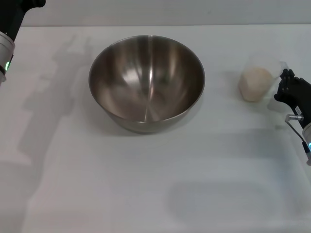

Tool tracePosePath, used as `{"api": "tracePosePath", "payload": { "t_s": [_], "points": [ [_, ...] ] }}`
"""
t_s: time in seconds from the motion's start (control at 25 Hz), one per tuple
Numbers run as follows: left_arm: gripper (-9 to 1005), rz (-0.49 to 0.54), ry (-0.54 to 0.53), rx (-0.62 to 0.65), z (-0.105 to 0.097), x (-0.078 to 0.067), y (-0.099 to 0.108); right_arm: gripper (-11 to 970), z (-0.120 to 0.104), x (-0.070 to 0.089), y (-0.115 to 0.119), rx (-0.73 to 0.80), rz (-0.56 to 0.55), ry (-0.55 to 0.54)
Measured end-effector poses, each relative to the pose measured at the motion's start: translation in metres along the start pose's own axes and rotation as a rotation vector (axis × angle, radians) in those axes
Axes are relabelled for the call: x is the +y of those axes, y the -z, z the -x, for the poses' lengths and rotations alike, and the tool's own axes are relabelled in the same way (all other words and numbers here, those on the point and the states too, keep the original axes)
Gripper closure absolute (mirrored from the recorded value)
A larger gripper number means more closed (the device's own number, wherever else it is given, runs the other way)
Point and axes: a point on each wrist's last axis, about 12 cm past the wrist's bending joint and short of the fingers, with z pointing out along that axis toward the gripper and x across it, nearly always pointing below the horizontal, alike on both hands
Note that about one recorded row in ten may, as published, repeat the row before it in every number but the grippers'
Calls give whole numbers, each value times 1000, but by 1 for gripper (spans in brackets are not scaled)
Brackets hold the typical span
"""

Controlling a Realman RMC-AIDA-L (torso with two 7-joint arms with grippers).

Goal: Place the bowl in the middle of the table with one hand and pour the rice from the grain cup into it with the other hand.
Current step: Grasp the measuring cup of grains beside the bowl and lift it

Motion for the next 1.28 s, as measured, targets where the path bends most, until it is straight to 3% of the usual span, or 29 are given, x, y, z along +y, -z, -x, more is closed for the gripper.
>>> {"api": "tracePosePath", "payload": {
  "t_s": [0.96,1.28],
  "points": [
    [619,2,3,-8,0,0,2,953,6,4,-6,-24,31,22],
    [619,2,3,2,-1,0,3,951,19,10,-7,-130,96,64]
  ]
}}
